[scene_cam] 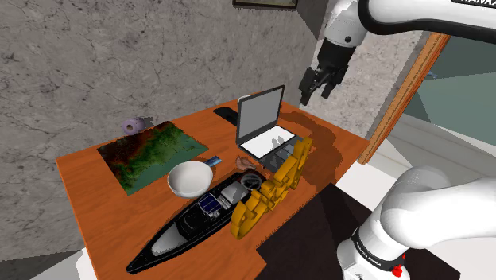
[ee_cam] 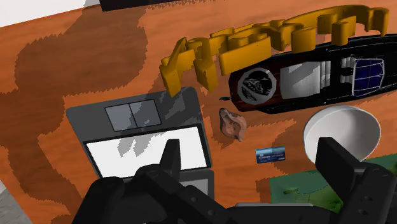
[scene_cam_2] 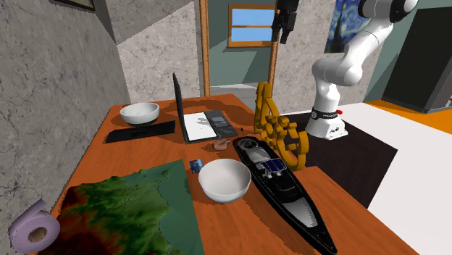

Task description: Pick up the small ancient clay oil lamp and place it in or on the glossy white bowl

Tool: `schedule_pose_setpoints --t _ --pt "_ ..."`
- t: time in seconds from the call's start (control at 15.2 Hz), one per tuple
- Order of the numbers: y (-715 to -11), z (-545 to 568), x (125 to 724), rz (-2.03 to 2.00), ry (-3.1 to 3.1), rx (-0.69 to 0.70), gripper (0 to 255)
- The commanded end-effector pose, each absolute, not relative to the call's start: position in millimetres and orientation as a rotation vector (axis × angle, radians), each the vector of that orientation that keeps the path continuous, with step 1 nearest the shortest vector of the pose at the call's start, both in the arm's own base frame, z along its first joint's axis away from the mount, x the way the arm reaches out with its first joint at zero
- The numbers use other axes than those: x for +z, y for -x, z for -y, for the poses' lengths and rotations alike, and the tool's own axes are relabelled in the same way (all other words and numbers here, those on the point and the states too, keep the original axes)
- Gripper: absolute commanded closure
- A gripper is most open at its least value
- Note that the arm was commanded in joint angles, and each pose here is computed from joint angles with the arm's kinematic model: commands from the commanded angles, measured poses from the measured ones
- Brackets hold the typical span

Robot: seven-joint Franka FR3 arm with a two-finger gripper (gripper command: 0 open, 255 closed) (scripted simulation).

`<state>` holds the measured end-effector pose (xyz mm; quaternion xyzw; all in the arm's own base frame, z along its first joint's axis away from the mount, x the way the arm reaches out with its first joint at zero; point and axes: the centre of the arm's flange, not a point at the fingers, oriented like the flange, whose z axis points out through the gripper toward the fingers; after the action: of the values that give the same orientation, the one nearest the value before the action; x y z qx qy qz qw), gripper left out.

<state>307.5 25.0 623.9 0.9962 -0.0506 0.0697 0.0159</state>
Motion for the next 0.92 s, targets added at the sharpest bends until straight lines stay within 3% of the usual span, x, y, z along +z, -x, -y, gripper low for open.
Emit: schedule_pose_setpoints --t 0.0,0.86 --pt "-307.5 -25.0 623.9 0.157 -3.098 0.217 0" --pt "-399.0 -20.7 476.2 0.081 -3.115 0.159 0"
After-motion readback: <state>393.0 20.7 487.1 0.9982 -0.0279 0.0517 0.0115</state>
